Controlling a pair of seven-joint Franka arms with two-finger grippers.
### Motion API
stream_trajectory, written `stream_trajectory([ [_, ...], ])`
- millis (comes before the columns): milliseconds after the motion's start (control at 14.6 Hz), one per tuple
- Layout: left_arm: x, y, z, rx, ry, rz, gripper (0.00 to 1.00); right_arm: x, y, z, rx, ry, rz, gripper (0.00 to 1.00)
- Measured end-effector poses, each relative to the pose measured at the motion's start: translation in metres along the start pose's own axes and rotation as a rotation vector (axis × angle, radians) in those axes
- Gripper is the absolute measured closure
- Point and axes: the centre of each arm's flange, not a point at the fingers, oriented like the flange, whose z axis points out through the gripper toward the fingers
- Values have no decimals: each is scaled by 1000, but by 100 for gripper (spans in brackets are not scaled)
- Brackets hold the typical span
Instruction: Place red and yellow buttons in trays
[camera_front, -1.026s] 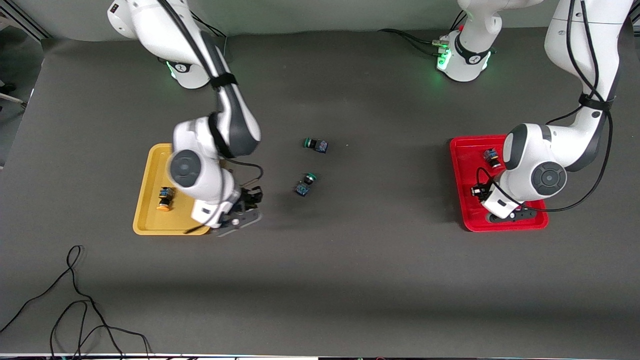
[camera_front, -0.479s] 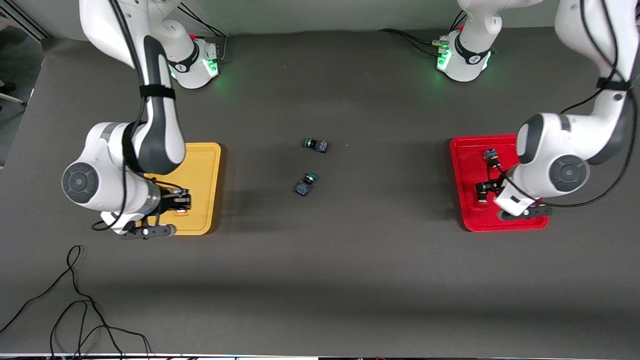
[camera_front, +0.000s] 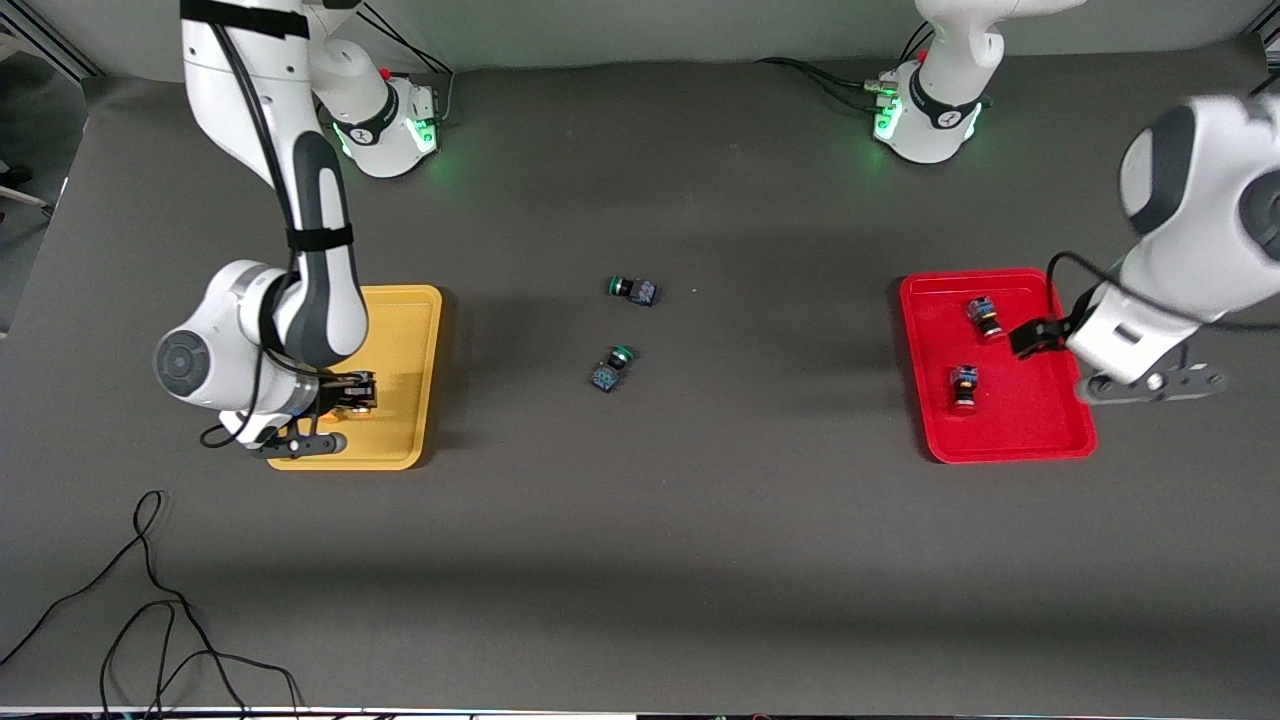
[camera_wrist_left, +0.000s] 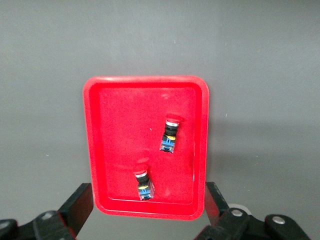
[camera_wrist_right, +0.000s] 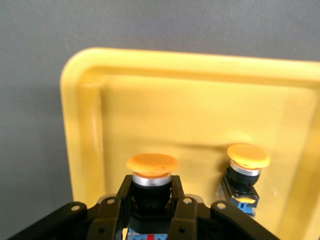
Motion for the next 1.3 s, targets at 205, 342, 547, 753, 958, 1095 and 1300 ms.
stream_trajectory([
  [205, -14, -2, -42, 2, 46, -1, 0, -1, -8, 16, -15, -26, -13, 62],
  [342, -21, -2, -69, -4, 46, -5, 0, 0, -13, 17, -13, -28, -19, 58],
  [547, -27, -4, -81, -10, 26, -12, 0, 10, -21, -9, 17, -30, -6, 31],
  [753, -31, -13, -82, -32, 3, -39, 0, 22, -21, -74, 59, -26, 29, 2],
  [958, -31, -22, -83, -36, 4, -55, 0, 27, -20, -139, 61, -12, 67, 0],
  [1095, -31, -16, -84, -35, 5, -45, 0, 25, -23, -169, 39, 4, 78, 0],
  [1300, -32, -9, -87, -26, 13, -30, 0, 16, -16, -206, 22, 43, 75, 0],
])
